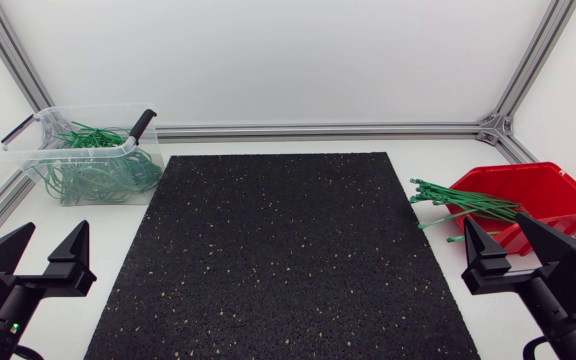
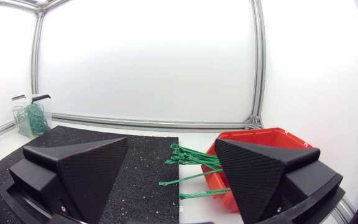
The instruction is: Take a green cable tie from the red box, thread the tail through the head to close it, then place it in the transparent bin on the left.
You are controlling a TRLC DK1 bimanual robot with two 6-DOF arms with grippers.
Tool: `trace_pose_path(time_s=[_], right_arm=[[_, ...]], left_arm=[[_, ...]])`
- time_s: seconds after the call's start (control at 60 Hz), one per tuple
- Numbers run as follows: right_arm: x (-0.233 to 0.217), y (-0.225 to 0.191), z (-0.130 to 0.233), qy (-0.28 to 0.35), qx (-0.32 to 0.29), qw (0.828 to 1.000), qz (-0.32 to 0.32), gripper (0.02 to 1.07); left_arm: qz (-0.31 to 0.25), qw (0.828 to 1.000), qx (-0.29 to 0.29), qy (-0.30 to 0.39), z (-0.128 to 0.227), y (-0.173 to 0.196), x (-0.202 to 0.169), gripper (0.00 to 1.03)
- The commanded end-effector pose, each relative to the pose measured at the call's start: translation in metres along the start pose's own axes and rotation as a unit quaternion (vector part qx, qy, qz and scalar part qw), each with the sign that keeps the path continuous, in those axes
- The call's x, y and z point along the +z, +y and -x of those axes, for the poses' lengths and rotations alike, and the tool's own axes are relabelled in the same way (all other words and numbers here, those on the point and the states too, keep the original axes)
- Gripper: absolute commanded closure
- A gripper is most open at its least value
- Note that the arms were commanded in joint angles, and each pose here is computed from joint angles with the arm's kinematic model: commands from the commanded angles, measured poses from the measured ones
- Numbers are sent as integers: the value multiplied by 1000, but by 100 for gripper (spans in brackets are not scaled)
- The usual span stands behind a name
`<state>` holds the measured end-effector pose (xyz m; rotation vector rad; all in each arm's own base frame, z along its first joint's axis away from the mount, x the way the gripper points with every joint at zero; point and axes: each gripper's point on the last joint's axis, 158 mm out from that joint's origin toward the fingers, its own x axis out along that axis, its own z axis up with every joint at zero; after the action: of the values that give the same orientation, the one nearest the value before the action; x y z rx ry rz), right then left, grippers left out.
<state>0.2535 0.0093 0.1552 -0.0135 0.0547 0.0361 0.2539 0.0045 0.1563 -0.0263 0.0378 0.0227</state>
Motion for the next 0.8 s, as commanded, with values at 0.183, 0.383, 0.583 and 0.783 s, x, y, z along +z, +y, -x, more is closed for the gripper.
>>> trace_pose_path(time_s=[0.183,0.383,0.583,0.783], right_arm=[[-8,4,-1,4,9,1000,6,5],[-8,4,-1,4,9,1000,6,5],[-7,4,-1,3,9,1000,8,5],[-2,3,0,-4,6,1000,12,5]], left_arm=[[5,1000,3,22,-2,1,-21,3],[4,1000,3,22,-2,1,-22,3],[4,1000,3,22,-2,1,-22,3],[5,1000,3,22,-2,1,-21,3]])
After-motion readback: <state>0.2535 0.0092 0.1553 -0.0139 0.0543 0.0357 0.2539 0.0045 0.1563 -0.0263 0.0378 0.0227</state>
